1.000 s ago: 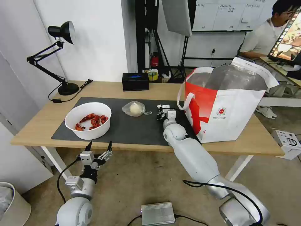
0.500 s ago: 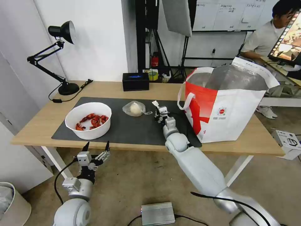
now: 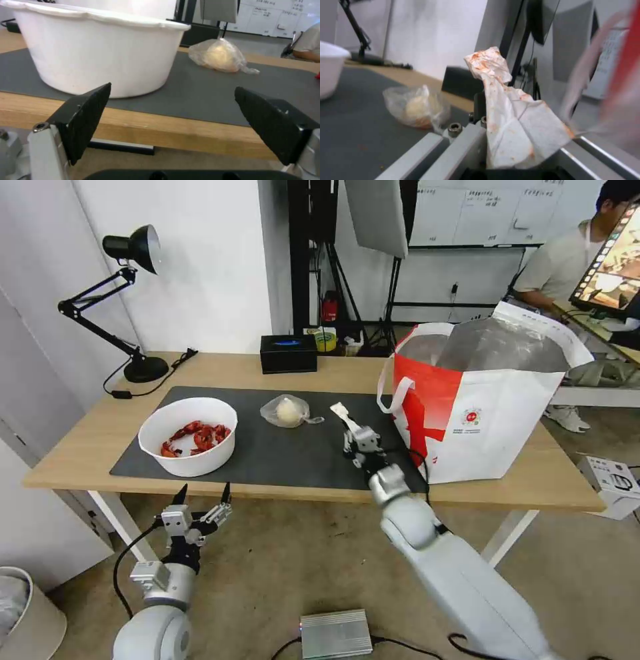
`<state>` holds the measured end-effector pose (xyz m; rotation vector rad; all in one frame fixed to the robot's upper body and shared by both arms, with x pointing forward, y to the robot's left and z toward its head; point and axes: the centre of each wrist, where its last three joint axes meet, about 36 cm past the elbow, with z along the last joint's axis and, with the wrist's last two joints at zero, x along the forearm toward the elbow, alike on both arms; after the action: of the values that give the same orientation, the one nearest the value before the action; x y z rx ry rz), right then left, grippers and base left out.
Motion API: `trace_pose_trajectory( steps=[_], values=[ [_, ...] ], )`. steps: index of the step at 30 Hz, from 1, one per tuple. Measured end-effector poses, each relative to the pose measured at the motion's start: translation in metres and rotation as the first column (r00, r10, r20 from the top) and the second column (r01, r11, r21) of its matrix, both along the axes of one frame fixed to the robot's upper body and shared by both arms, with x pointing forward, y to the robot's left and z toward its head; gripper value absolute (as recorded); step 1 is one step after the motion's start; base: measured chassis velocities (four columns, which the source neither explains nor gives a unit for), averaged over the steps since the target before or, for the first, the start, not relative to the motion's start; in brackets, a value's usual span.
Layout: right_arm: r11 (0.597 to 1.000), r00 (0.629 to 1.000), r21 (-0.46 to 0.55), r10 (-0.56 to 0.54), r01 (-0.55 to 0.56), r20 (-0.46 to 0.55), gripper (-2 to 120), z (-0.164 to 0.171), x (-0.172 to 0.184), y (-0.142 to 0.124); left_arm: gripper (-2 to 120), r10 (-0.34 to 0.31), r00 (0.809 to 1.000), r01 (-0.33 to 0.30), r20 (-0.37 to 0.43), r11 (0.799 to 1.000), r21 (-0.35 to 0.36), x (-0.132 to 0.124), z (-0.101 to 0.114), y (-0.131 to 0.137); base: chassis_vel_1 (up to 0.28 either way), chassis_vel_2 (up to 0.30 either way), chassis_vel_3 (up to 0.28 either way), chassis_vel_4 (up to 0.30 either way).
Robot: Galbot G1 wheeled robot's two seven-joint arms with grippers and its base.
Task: Pick up the trash from the table and place it into the takeout bag.
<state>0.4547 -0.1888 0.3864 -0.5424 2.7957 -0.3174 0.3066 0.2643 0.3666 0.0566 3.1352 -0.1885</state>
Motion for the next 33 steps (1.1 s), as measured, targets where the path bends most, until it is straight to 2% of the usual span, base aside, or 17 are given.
trace_pose_trajectory(
  steps=[3,4,7,8,11,12,14,18,25,29,30,32,33],
  values=[
    [1.000,0.997,0.011,-0.001,0.001,0.073,0,0.014,-0.018,-0.030,100,-0.010,1.000,0.010,-0.004,1.000,0.006,0.000,-0.002,-0.002,0.000,0.000,0.000,0.000],
    [1.000,0.997,0.011,-0.001,0.001,0.073,0,0.014,-0.018,-0.030,100,-0.010,1.000,0.010,-0.004,1.000,0.006,0.000,-0.002,-0.002,0.000,0.000,0.000,0.000],
    [1.000,0.990,0.017,-0.016,0.014,0.143,0,0.037,-0.022,-0.059,100,-0.021,1.000,0.021,-0.003,1.000,0.016,0.002,-0.002,-0.003,0.000,0.000,0.000,0.000],
    [1.000,0.990,0.017,-0.016,0.014,0.143,0,0.037,-0.022,-0.059,100,-0.021,1.000,0.021,-0.003,1.000,0.016,0.002,-0.002,-0.003,0.000,0.000,0.000,0.000],
    [0.999,0.979,0.048,-0.034,0.025,0.202,0,0.069,-0.025,-0.088,100,-0.027,1.000,0.027,-0.003,0.999,0.017,0.002,-0.002,-0.006,0.000,0.000,0.000,0.000],
    [0.999,0.979,0.048,-0.034,0.025,0.202,0,0.069,-0.025,-0.088,100,-0.027,1.000,0.027,-0.003,0.999,0.017,0.002,-0.002,-0.006,0.000,0.000,0.000,0.000],
    [0.996,0.962,0.074,-0.070,0.052,0.265,0,0.096,-0.023,-0.111,100,-0.031,0.999,0.032,-0.003,0.999,0.018,0.002,-0.002,-0.007,0.000,0.000,0.000,0.000],
    [0.987,0.943,0.134,-0.123,0.085,0.308,0,0.128,-0.018,-0.131,100,-0.039,0.999,0.039,-0.002,0.999,0.018,0.003,-0.001,-0.010,0.000,0.000,0.000,0.000],
    [0.970,0.934,0.174,-0.214,0.169,0.287,0,0.164,-0.010,-0.145,100,-0.051,0.999,0.052,-0.004,0.998,0.026,0.002,-0.002,-0.015,0.000,0.000,0.000,0.000],
    [0.950,0.946,0.210,-0.269,0.231,0.178,0,0.200,-0.007,-0.146,100,-0.062,0.998,0.063,-0.012,0.997,0.034,-0.001,-0.005,-0.019,0.000,0.000,0.000,0.000],
    [0.950,0.946,0.210,-0.269,0.231,0.178,0,0.200,-0.007,-0.146,100,-0.062,0.998,0.063,-0.012,0.997,0.034,-0.001,-0.005,-0.019,0.000,0.000,0.000,0.000],
    [0.940,0.954,0.216,-0.286,0.263,0.085,0,0.216,-0.004,-0.148,100,-0.063,0.998,0.063,-0.004,0.998,0.031,-0.002,-0.003,-0.020,0.000,0.000,0.000,0.000],
    [0.940,0.954,0.216,-0.286,0.263,0.085,0,0.216,-0.004,-0.148,100,-0.063,0.998,0.063,-0.004,0.998,0.031,-0.002,-0.003,-0.020,0.000,0.000,0.000,0.000]
  ],
)
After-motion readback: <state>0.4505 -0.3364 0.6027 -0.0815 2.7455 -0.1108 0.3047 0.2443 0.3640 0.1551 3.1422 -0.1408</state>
